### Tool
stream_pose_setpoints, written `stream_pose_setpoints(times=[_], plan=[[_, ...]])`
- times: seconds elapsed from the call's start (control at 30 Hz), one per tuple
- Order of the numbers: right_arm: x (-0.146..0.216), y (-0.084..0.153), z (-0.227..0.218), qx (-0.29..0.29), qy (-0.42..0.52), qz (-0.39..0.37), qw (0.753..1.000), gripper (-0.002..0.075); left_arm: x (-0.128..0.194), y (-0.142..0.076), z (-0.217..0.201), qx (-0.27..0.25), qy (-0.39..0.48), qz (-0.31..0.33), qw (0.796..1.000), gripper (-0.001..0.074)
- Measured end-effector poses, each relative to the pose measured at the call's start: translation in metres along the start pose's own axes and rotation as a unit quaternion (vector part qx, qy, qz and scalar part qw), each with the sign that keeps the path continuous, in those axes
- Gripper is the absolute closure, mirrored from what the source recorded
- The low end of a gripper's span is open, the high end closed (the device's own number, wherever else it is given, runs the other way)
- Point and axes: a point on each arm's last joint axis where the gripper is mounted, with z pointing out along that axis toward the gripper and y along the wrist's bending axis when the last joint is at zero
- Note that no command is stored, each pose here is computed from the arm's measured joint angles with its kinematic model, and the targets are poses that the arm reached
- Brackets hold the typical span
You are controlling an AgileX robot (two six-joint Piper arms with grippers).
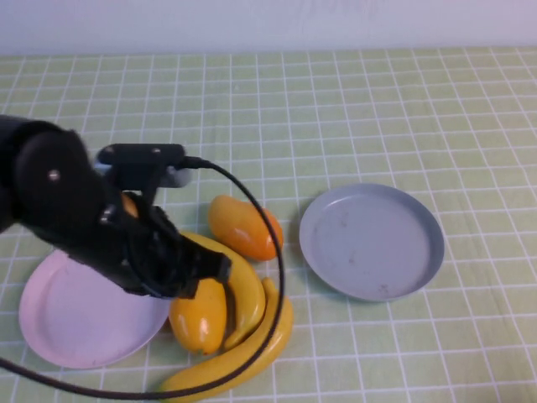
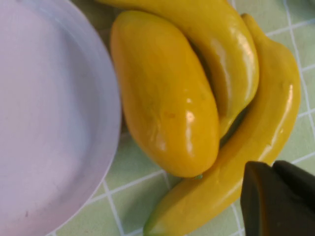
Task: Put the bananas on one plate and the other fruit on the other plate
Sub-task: Put one type of fruit in the left plate
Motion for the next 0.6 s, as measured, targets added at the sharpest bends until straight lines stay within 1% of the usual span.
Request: stream_pose_setpoints(times=[0.1,0.17,0.2,0.27,0.3,0.43,0.5,0.53,0.6], plan=[[0.0,0.0,0.0,0.0,0.0,0.0,1.0,0.0742,-0.008,-0.018,0.011,-0.006,0.021,0.028,0.999,0.0734],[0.0,0.0,0.0,0.0,0.0,0.0,1.0,0.0741,-0.01,-0.024,0.017,-0.01,0.034,0.041,0.999,0.0713],[0.0,0.0,0.0,0.0,0.0,0.0,1.0,0.0741,-0.011,-0.025,0.021,-0.014,0.044,0.045,0.998,0.0689],[0.0,0.0,0.0,0.0,0.0,0.0,1.0,0.0741,-0.012,-0.024,0.026,-0.025,0.059,0.054,0.996,0.0618],[0.0,0.0,0.0,0.0,0.0,0.0,1.0,0.0741,-0.012,-0.023,0.029,-0.03,0.066,0.058,0.996,0.0563],[0.0,0.0,0.0,0.0,0.0,0.0,1.0,0.0741,-0.014,-0.021,0.037,-0.045,0.075,0.055,0.995,0.0279],[0.0,0.0,0.0,0.0,0.0,0.0,1.0,0.0741,-0.015,-0.019,0.039,-0.057,0.069,0.036,0.995,0.018],[0.0,0.0,0.0,0.0,0.0,0.0,1.0,0.0741,-0.017,-0.018,0.04,-0.064,0.061,0.026,0.996,0.0147],[0.0,0.0,0.0,0.0,0.0,0.0,1.0,0.0741,-0.02,-0.015,0.042,-0.081,0.046,0.016,0.996,0.0113]])
